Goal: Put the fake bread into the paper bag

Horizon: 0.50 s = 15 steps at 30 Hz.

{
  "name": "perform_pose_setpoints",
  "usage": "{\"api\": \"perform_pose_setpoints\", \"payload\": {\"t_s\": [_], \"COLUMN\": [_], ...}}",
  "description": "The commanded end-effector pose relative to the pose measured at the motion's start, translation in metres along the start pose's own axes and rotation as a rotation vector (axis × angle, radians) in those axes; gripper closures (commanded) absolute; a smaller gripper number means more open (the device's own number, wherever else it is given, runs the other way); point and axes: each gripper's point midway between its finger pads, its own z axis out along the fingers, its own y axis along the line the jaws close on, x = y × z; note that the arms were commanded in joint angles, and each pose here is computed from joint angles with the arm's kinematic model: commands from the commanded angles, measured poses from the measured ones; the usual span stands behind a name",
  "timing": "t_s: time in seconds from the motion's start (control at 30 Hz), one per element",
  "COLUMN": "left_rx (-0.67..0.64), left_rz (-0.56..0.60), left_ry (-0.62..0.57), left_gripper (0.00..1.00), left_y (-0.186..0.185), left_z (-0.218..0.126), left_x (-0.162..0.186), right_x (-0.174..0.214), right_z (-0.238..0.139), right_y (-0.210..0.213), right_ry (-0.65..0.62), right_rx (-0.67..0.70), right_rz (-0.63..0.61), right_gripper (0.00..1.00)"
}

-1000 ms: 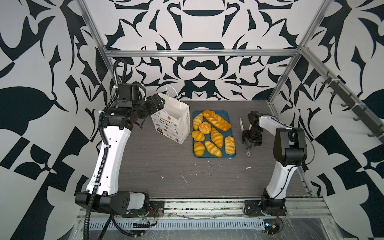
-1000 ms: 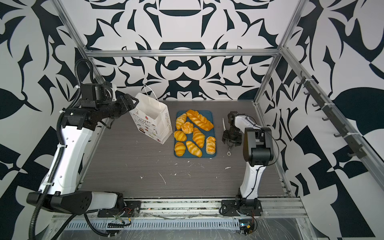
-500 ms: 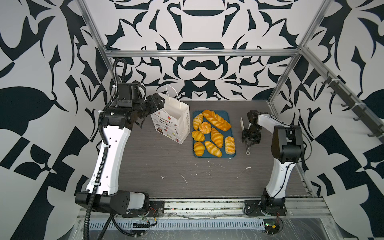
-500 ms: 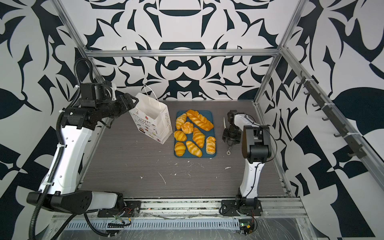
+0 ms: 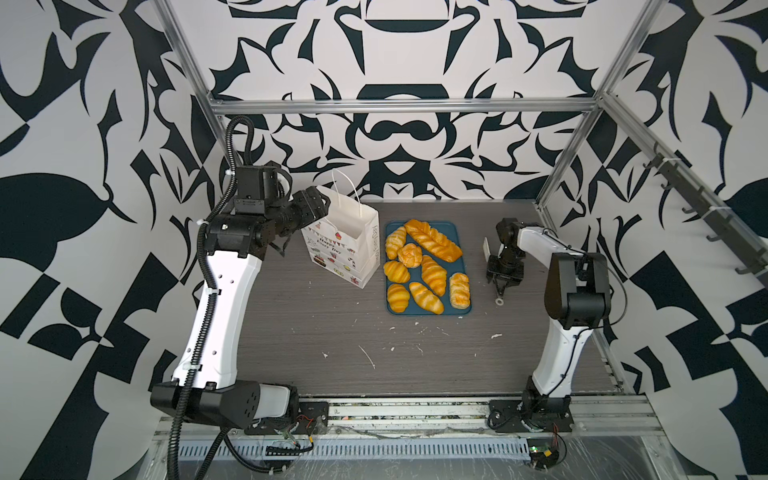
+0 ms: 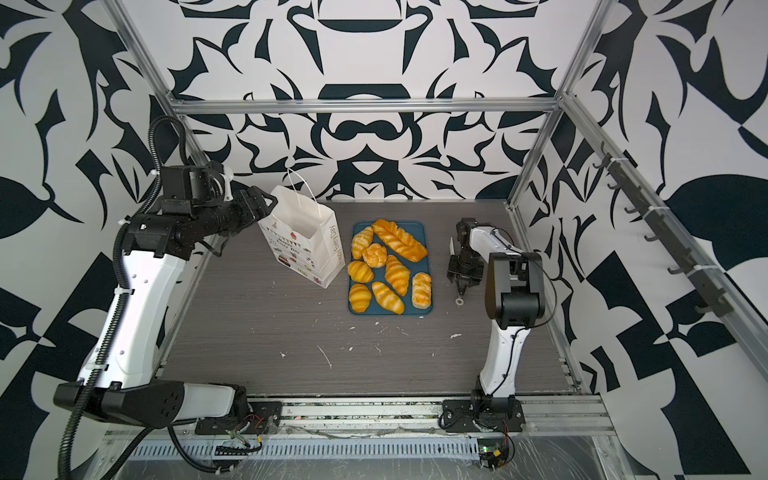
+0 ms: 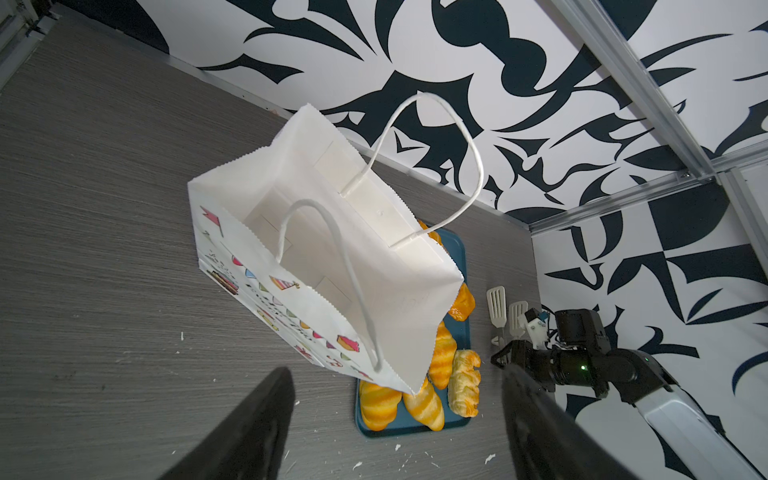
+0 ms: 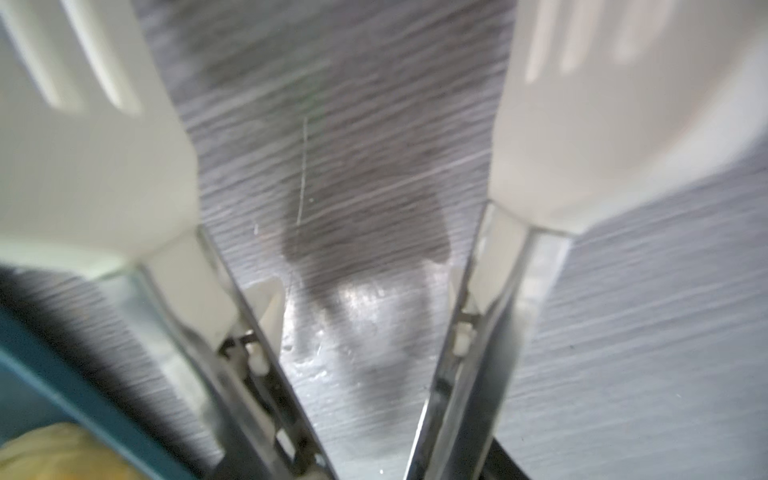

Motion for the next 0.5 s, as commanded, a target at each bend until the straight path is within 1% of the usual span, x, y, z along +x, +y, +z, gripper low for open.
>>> {"api": "perform_pose_setpoints", "payload": {"t_s": [0.0,0.13,0.47], "left_rx": [0.015,0.024,0.019], "left_rz": [0.007,0.008,0.012], "left_ry": [-0.005,-0.009,-0.017], "left_gripper": [0.19,0.20,0.20], "left_y": [-0.007,-0.009,-0.010], "left_z": [-0.004,-0.005,-0.004], "left_x": [-0.005,-0.007,-0.012], "right_x": [-0.005,-0.003,-0.011], "right_z": [-0.036,-0.043,-0.085], "right_y": [0.003,0.006,0.004], "right_ry": [-0.053,-0.053,-0.120], "right_rx": [-0.036,-0.050,-0.048], "right_rz": [0.002,0.007,0.008], "right_gripper": [0.44,0.47,0.51]}}
